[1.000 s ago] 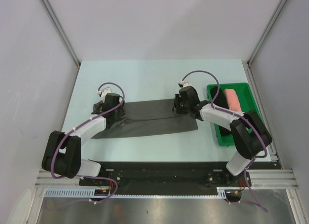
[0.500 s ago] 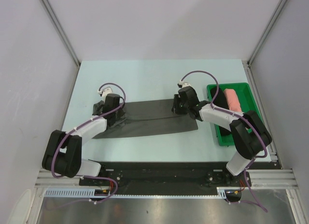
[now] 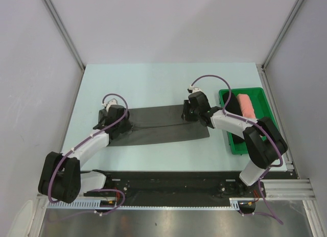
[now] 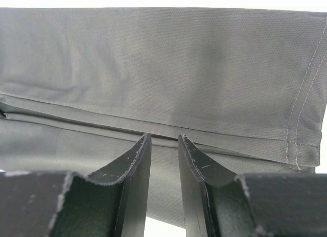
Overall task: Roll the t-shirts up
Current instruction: Fold the T-shirt at the center of the board.
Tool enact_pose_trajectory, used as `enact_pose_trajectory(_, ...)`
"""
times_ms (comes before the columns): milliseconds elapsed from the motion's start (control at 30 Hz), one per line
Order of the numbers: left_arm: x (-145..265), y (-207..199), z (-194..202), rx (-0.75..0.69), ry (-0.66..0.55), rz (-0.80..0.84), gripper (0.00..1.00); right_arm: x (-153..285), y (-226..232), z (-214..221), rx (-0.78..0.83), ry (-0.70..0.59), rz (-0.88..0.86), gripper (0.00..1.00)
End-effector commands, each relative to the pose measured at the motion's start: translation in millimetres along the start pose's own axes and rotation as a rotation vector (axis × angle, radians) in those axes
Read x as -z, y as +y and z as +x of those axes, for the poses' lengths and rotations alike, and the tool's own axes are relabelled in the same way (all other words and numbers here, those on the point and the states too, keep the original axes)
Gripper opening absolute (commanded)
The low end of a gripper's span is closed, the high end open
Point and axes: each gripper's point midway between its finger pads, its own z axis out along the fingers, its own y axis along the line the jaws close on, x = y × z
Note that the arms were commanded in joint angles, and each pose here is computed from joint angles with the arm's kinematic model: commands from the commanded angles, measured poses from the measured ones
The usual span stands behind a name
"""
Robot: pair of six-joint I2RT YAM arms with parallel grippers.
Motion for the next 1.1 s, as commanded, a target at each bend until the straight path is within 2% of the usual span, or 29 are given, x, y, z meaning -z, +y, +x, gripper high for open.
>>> enact_pose_trajectory(0, 5, -4, 28, 0.064, 0.106, 0.044, 0.05, 0, 16, -22, 0.009, -0.06, -0.044, 0.32)
enact_pose_trajectory(67, 4, -2, 36, 0.091, 0.12, 0.048, 0.06, 0, 17, -21, 0.009, -0.057, -0.049, 0.33)
enact_pose_trajectory(100, 5, -1, 38, 0.1, 0.124, 0.046, 0.11, 1, 18, -21, 0.01, -0.056, -0.054, 0.32)
enact_pose_trajectory(167, 6, -3, 42, 0.112, 0.133, 0.066, 0.15, 0, 18, -21, 0.012, -0.055, -0.053, 0.33)
enact_pose_trajectory(267, 11, -8, 37, 0.108, 0.13, 0.087, 0.37, 0, 17, -20, 0.016, -0.051, -0.055, 0.33)
enact_pose_trajectory(300, 18, -14, 30, 0.108, 0.109, 0.114, 0.53, 1, 17, -21, 0.019, -0.052, -0.055, 0.34)
enact_pose_trajectory(400, 35, -23, 11, 0.11, 0.061, 0.144, 0.62, 1, 10, -25, 0.01, -0.059, -0.045, 0.34)
enact_pose_trajectory(467, 45, -26, -1, 0.101, 0.038, 0.141, 0.62, 1, 2, -29, -0.007, -0.064, -0.031, 0.34)
enact_pose_trajectory(600, 53, -15, -28, 0.124, -0.03, 0.063, 0.46, 7, -11, -35, -0.018, -0.071, 0.002, 0.33)
enact_pose_trajectory(767, 26, 3, -46, 0.165, -0.033, -0.043, 0.3, 5, -19, -27, -0.027, -0.041, 0.036, 0.32)
enact_pose_trajectory(833, 18, 20, -49, 0.184, -0.024, -0.135, 0.24, 1, -24, -22, -0.039, -0.018, 0.04, 0.3)
enact_pose_trajectory(933, 9, 51, -37, 0.231, -0.01, -0.282, 0.22, -2, -31, -16, -0.046, 0.002, 0.053, 0.29)
enact_pose_trajectory(1067, -4, 83, -18, 0.351, 0.047, -0.333, 0.23, -5, -38, -12, -0.068, 0.01, 0.053, 0.29)
